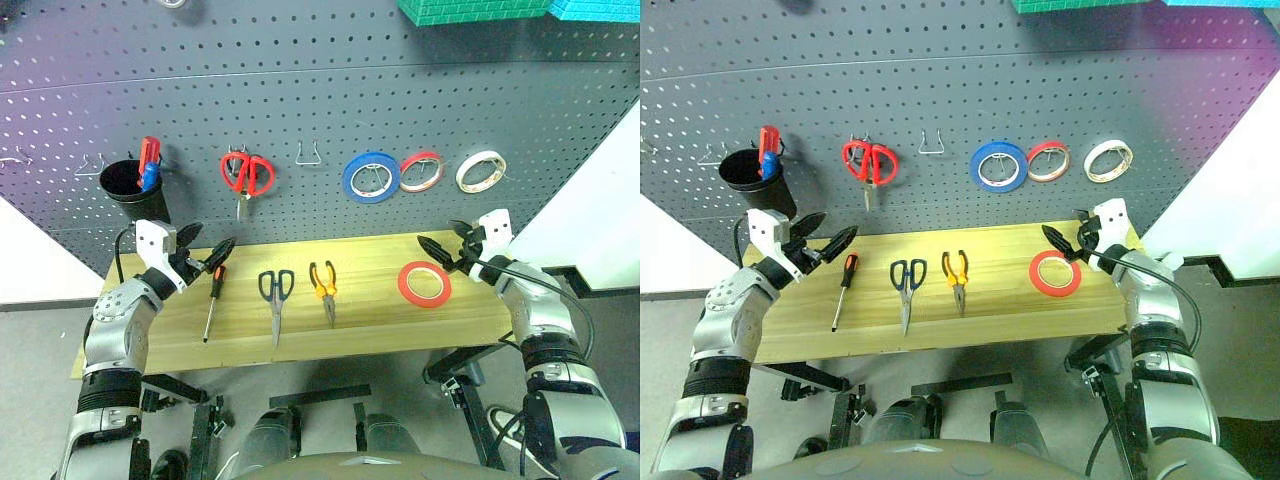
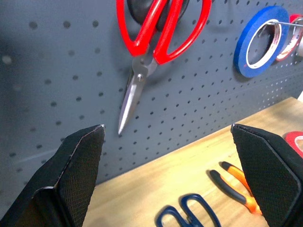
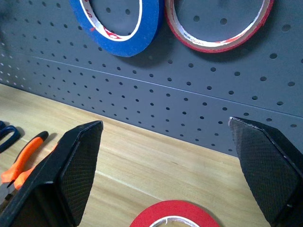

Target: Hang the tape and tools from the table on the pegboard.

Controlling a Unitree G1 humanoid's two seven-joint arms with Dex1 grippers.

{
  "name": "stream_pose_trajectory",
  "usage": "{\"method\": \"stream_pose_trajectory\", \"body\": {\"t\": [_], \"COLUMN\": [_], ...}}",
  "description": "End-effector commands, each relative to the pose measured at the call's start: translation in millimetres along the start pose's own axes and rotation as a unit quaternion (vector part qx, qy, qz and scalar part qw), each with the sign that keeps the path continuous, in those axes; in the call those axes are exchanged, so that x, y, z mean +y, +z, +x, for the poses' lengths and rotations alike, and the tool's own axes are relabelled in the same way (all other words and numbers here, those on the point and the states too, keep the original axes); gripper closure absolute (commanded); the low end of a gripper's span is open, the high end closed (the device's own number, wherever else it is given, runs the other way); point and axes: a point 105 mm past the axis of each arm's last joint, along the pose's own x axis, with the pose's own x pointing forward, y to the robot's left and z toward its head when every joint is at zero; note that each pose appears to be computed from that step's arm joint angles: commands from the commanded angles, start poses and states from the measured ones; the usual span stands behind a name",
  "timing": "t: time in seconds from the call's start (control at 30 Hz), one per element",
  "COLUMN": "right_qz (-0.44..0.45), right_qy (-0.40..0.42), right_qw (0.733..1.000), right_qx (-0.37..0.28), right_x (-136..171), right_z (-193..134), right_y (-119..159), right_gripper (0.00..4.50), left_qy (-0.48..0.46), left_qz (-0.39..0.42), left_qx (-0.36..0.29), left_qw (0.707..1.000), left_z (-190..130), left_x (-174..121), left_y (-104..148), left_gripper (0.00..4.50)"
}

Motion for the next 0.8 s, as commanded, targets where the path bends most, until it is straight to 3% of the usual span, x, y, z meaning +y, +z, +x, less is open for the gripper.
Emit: {"method": "stream_pose_trajectory", "body": {"t": [0.03,0.43,0.63,0.8], "right_qz": [-0.015,-0.019,-0.031,-0.032], "right_qy": [-0.003,0.010,0.020,0.031], "right_qw": [0.999,0.999,0.999,0.999], "right_qx": [-0.030,-0.024,-0.014,-0.007], "right_x": [-2.5,-2.8,-0.5,3.2], "right_z": [5.0,3.3,3.9,4.8], "right_y": [17.9,18.6,16.5,13.8], "right_gripper": [0.00,0.00,0.00,0.00], "left_qy": [-0.007,-0.015,-0.076,-0.127], "left_qz": [0.000,0.014,-0.005,0.033], "left_qx": [-0.017,-0.002,0.027,0.047], "left_qw": [1.000,1.000,0.997,0.990], "left_z": [2.9,4.3,11.8,21.1], "left_x": [-1.9,-3.5,-19.3,-32.6], "left_y": [9.7,4.4,1.5,3.1], "left_gripper": [0.02,0.02,0.02,0.02]}}
